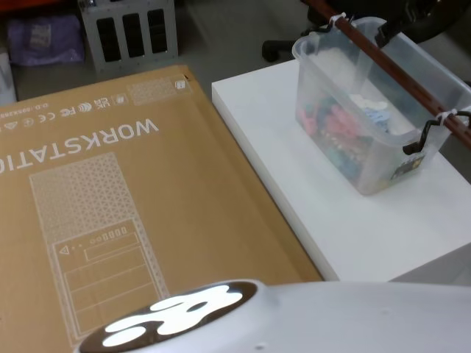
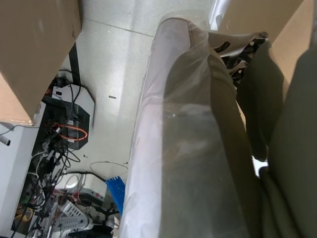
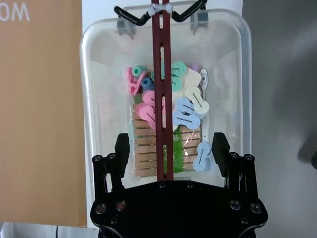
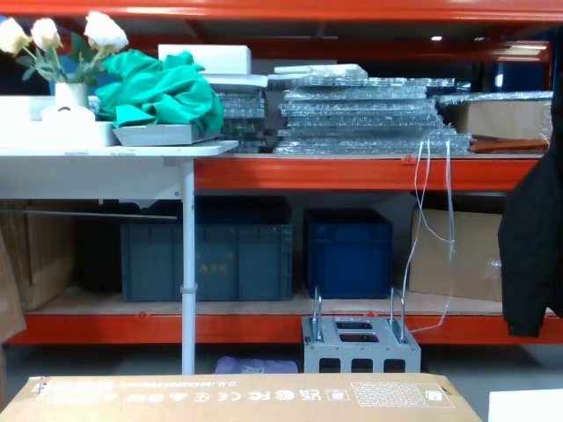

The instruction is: Use one hand to grasp the basket and place it at the designated location.

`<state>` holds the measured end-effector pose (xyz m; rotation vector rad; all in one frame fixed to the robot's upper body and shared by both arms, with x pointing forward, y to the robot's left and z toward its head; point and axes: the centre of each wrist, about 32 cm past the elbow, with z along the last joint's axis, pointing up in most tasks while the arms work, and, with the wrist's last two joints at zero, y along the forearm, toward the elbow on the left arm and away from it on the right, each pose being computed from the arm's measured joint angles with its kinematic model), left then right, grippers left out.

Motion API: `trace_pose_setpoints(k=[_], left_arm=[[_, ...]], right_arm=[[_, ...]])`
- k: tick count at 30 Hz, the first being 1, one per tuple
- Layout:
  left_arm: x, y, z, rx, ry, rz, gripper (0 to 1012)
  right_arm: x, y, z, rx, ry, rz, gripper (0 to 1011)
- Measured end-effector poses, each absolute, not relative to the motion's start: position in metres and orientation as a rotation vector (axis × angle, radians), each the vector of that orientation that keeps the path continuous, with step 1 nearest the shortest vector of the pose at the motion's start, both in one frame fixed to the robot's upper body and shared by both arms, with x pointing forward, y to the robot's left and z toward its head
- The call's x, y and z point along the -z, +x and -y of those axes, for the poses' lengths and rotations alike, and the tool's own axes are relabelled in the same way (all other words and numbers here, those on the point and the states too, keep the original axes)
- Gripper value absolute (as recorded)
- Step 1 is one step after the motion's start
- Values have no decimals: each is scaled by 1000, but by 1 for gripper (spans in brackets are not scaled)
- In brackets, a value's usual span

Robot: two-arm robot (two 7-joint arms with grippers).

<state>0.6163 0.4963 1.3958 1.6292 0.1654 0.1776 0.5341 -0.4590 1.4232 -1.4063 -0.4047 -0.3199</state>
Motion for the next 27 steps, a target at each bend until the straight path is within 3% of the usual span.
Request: trace_pose_setpoints(k=[13, 27], left_arm=[[-1396, 616, -496, -178, 1629, -165, 0], [-1396, 616, -496, -178, 1629, -165, 0]], right_arm=[[-1459, 514, 477, 421, -1340, 464, 1000], [-1465, 512, 477, 430, -1328, 481, 1000]])
